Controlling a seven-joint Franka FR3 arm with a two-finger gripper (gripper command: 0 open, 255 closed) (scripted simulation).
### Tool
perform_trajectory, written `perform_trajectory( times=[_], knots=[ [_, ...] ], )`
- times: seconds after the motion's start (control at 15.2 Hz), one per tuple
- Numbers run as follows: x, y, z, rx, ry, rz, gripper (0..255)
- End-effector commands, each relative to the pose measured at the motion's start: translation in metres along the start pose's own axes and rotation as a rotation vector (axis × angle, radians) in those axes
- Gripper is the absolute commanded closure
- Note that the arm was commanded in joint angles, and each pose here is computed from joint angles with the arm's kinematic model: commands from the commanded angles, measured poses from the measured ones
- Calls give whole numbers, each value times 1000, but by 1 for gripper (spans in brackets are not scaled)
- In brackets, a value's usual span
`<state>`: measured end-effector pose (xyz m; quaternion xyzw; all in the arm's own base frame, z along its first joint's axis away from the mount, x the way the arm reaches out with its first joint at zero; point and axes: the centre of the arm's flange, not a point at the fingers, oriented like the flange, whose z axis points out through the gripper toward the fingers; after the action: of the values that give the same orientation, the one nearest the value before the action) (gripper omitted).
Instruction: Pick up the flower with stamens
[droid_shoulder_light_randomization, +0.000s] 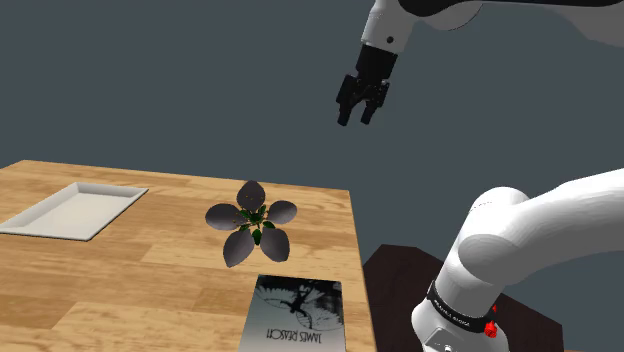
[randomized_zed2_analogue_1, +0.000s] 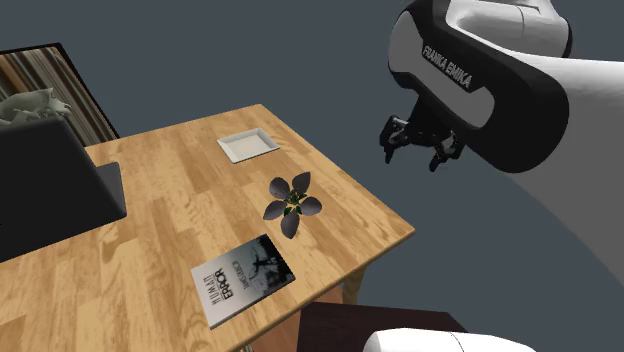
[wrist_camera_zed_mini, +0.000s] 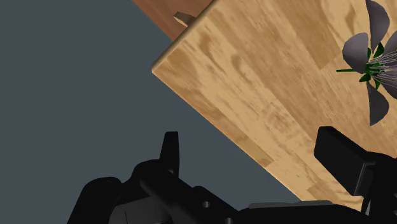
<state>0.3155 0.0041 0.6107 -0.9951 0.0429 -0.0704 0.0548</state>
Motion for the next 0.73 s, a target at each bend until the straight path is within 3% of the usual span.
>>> perform_trajectory(
  times=[0.0,0.66],
  knots=[
    [0,0,0,0,0,0,0],
    [-30,-155,46,-193,132,147,0]
  ],
)
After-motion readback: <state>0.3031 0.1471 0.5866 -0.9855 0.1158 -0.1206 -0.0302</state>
